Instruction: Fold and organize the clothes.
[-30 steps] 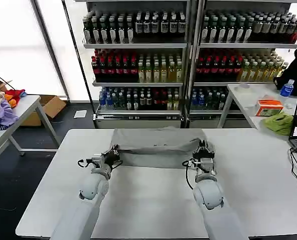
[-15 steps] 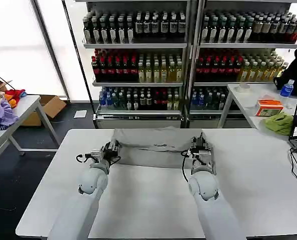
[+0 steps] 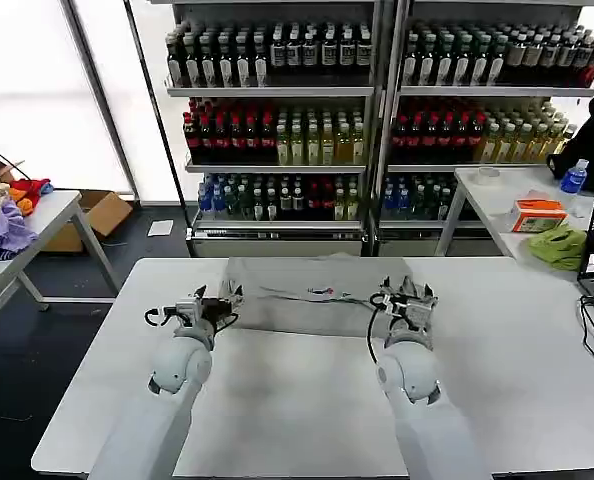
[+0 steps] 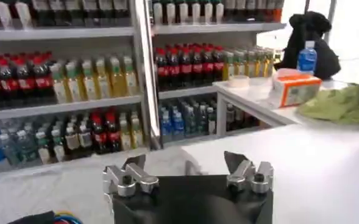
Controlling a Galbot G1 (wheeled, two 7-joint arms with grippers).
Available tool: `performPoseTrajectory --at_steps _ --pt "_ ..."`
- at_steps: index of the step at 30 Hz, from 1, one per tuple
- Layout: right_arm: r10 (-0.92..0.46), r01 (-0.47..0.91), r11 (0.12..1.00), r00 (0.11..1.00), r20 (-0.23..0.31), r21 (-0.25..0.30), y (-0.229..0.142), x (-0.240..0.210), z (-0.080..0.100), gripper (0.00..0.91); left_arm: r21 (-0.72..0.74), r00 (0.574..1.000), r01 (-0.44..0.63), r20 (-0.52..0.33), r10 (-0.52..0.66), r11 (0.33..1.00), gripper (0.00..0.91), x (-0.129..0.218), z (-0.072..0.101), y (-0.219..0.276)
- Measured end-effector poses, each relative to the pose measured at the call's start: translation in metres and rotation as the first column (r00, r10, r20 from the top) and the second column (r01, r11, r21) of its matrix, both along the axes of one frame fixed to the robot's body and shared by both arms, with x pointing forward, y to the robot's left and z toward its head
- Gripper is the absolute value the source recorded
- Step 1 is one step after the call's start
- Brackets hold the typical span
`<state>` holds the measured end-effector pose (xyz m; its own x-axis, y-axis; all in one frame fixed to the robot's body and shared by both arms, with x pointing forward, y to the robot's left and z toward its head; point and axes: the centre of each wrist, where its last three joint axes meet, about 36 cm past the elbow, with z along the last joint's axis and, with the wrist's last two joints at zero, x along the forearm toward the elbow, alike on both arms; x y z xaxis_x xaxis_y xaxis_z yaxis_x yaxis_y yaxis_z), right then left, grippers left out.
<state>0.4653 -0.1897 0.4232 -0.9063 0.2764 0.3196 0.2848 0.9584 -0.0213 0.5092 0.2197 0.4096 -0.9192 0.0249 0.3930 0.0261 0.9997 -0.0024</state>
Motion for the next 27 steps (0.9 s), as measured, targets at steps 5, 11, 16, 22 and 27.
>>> performPoseTrajectory --at_steps 5,11,16,22,27 --pt "-0.006 0.005 1.000 0.999 -0.045 -0.020 -0.013 -0.019 -0.010 0.907 0.010 1.000 -0.004 -0.024 0.004 1.000 0.907 -0.009 -0.009 0.000" --pt "0.001 -0.004 0.999 0.997 -0.083 -0.032 -0.016 -0.030 -0.015 0.907 0.034 0.999 -0.020 -0.034 0.022 0.999 0.907 -0.011 -0.016 0.006" --pt "0.002 -0.007 0.999 0.993 -0.115 -0.038 -0.016 -0.035 -0.020 0.897 0.049 0.998 -0.031 -0.048 0.033 0.998 0.907 -0.009 -0.022 0.010" --pt "0.001 -0.006 0.999 0.990 -0.141 -0.035 -0.019 -0.036 -0.028 0.867 0.067 0.997 -0.035 -0.072 0.039 0.997 0.907 -0.011 -0.033 0.012" --pt "0.002 -0.007 1.000 0.987 -0.161 -0.029 -0.020 -0.035 -0.036 0.000 0.080 0.996 -0.032 -0.085 0.039 0.996 0.212 -0.009 -0.039 0.012"
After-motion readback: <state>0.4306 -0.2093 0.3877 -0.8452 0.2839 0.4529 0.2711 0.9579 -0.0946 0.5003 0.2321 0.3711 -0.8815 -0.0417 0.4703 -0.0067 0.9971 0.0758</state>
